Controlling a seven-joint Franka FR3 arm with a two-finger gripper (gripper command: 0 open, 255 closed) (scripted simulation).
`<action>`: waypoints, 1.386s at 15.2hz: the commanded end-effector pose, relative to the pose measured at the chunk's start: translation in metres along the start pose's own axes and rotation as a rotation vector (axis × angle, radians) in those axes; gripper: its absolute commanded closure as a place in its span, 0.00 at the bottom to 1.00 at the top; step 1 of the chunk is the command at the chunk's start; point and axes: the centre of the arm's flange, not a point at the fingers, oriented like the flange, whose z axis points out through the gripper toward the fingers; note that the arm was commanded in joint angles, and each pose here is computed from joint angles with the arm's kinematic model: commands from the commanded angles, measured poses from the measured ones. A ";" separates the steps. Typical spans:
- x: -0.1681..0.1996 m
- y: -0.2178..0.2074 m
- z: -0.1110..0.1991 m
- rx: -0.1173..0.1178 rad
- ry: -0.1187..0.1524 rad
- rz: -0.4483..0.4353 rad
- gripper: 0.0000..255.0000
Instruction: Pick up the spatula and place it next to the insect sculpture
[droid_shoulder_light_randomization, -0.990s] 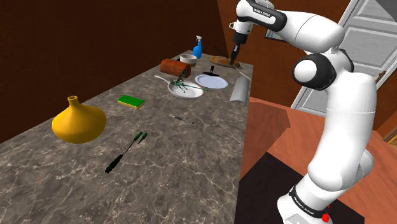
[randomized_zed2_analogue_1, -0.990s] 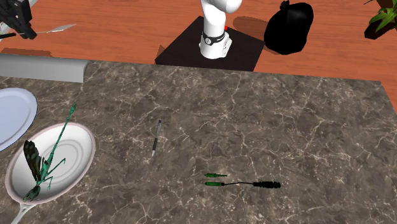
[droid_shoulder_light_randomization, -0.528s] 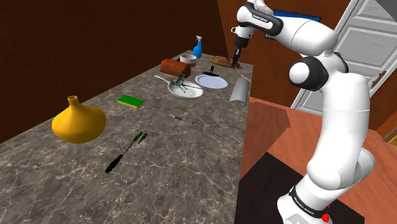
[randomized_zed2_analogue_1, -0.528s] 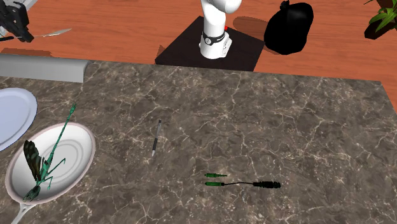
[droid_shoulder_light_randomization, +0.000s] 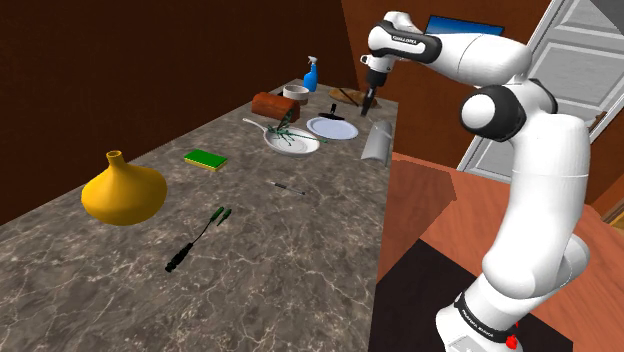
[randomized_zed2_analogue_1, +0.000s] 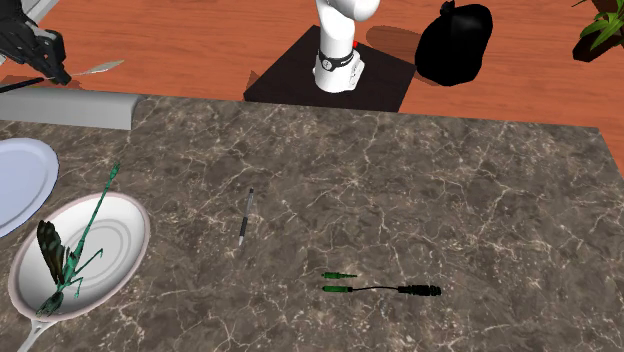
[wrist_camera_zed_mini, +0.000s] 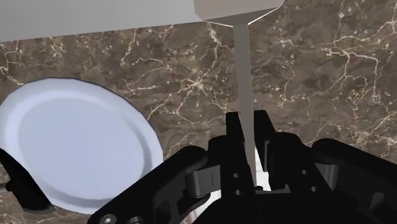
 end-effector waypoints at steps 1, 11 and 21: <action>-0.002 0.000 0.011 0.000 0.000 0.000 1.00; -0.005 0.000 0.064 0.000 0.000 0.000 1.00; -0.009 0.000 0.116 0.000 0.000 0.000 1.00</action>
